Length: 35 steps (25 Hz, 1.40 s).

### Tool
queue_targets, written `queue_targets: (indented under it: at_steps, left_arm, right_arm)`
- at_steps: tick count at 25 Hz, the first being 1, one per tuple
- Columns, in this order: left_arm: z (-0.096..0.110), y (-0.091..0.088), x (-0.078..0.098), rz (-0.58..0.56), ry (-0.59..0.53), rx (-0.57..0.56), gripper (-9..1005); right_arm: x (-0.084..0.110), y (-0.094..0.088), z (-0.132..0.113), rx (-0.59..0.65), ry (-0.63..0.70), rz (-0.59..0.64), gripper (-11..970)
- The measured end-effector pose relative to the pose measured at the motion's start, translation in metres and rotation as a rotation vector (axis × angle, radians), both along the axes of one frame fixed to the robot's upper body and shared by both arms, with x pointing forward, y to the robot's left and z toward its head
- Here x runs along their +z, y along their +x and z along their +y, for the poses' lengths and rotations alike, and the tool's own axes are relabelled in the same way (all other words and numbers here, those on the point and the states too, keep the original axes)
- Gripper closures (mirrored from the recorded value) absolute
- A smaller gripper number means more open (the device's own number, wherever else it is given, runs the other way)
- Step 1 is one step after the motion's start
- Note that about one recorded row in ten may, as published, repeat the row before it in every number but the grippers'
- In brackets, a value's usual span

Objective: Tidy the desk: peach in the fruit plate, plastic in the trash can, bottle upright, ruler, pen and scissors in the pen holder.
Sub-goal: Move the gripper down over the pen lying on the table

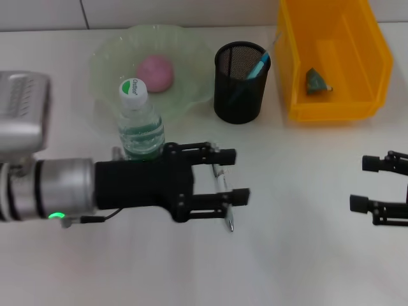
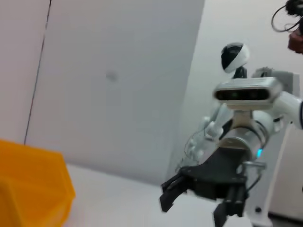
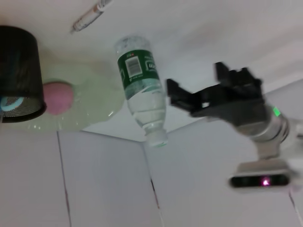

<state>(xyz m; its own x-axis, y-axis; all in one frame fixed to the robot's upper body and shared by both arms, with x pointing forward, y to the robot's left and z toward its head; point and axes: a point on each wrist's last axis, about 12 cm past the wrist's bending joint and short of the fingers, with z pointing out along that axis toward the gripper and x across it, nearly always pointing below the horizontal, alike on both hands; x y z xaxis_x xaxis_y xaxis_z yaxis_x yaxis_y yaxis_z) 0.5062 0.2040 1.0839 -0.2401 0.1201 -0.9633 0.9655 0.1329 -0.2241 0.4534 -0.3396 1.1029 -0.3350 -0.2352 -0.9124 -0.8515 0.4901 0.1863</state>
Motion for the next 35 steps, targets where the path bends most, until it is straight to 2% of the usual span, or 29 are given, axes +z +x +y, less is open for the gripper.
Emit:
queue_targets:
  at_steps: [1,3,6,10,14,15,16,21,24,26,28,30,35]
  left_arm:
    - [0.0,0.0,0.0,0.0,0.0,0.0,298]
    - [-0.017,0.007,0.007,0.022,0.069,0.003,298]
    - [-0.032,0.01,0.017,0.06,0.112,0.028,297]
    - [-0.038,0.011,0.034,0.134,0.122,0.056,296]
    - [-0.048,0.013,0.05,0.183,0.206,0.111,295]
    - [-0.06,0.012,0.057,0.199,0.277,0.148,295]
    - [-0.06,0.012,0.057,0.199,0.277,0.148,294]
    - [-0.086,0.006,0.077,0.193,0.392,0.192,295]
    - [-0.094,0.008,0.087,0.219,0.45,0.276,296]
    - [-0.096,0.011,0.089,0.247,0.484,0.336,297]
    - [-0.096,0.011,0.089,0.247,0.484,0.336,297]
    - [-0.108,0.013,0.083,0.227,0.578,0.367,298]
    - [-0.122,0.02,0.068,0.2,0.63,0.35,299]
  right_arm:
    - [0.0,0.0,0.0,0.0,0.0,0.0,117]
    - [-0.009,-0.005,-0.002,0.014,-0.012,-0.028,117]
    - [-0.02,-0.012,-0.003,0.02,-0.012,-0.061,117]
    - [-0.035,-0.022,-0.009,-0.01,-0.004,-0.103,117]
    - [-0.04,-0.026,-0.013,-0.03,-0.007,-0.135,117]
    - [-0.042,-0.028,-0.014,-0.042,-0.01,-0.146,117]
    - [-0.042,-0.028,-0.014,-0.042,-0.01,-0.146,117]
    - [-0.045,-0.027,-0.014,-0.06,-0.018,-0.145,117]
    - [-0.047,-0.026,-0.014,-0.066,-0.024,-0.143,118]
    - [-0.048,-0.025,-0.014,-0.069,-0.029,-0.141,118]
    - [-0.049,-0.024,-0.014,-0.073,-0.033,-0.137,118]
    - [-0.05,-0.023,-0.013,-0.07,-0.032,-0.133,118]
    - [-0.05,-0.022,-0.012,-0.063,-0.035,-0.13,118]
